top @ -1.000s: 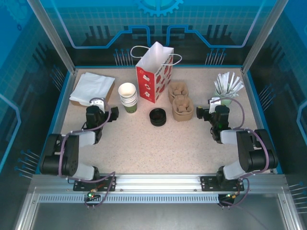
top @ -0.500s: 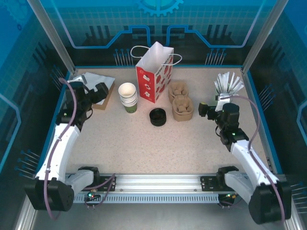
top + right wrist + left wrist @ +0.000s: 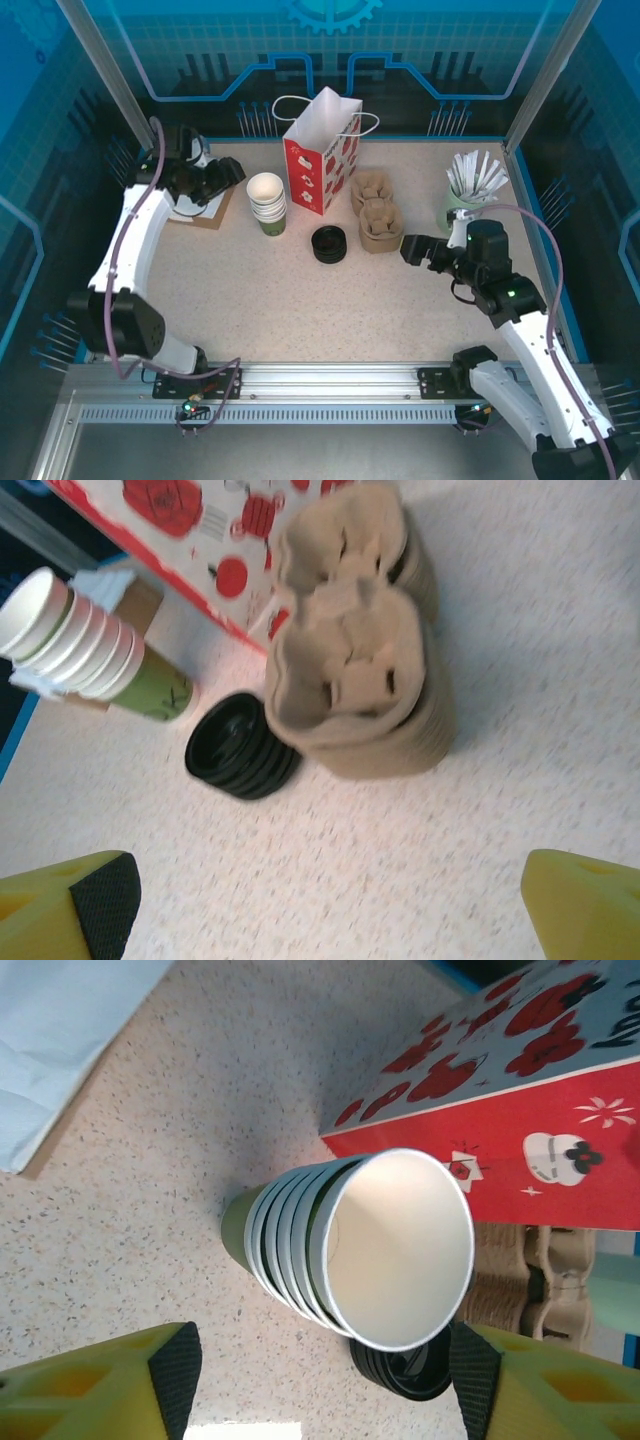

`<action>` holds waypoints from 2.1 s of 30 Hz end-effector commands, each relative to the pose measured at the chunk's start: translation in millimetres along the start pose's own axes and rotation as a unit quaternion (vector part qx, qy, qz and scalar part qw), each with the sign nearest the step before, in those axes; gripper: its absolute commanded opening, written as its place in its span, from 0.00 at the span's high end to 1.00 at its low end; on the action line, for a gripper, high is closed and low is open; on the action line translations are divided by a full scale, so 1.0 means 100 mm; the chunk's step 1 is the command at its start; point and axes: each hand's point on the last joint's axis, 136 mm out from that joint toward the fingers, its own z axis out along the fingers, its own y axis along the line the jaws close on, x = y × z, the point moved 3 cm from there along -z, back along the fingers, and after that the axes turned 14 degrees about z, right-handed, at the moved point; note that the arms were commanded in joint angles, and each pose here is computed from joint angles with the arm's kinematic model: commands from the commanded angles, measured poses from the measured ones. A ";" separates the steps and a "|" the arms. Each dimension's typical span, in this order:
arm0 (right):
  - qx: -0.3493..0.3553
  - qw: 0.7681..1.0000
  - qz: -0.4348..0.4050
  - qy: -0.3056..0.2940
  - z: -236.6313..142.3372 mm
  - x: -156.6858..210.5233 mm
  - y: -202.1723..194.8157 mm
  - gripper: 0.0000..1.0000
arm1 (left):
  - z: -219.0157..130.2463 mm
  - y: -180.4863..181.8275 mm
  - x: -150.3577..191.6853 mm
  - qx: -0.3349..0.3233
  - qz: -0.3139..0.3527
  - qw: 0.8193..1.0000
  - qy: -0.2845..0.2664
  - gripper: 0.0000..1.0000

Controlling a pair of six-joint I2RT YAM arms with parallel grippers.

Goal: Pack the takeout coffee

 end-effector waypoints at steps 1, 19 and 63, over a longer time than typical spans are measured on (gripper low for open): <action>0.003 0.998 0.021 0.056 0.01 0.17 0.06 0.00 | 0.13 -0.07 0.04 0.013 0.006 0.999 0.045 0.33; 0.040 0.998 0.004 0.049 0.09 0.15 0.07 0.00 | 0.65 -0.13 0.04 0.027 0.004 0.995 0.097 0.78; 0.066 0.994 -0.041 0.079 0.22 0.08 0.14 0.00 | -0.95 -0.76 -0.08 0.032 0.113 0.993 -0.022 0.88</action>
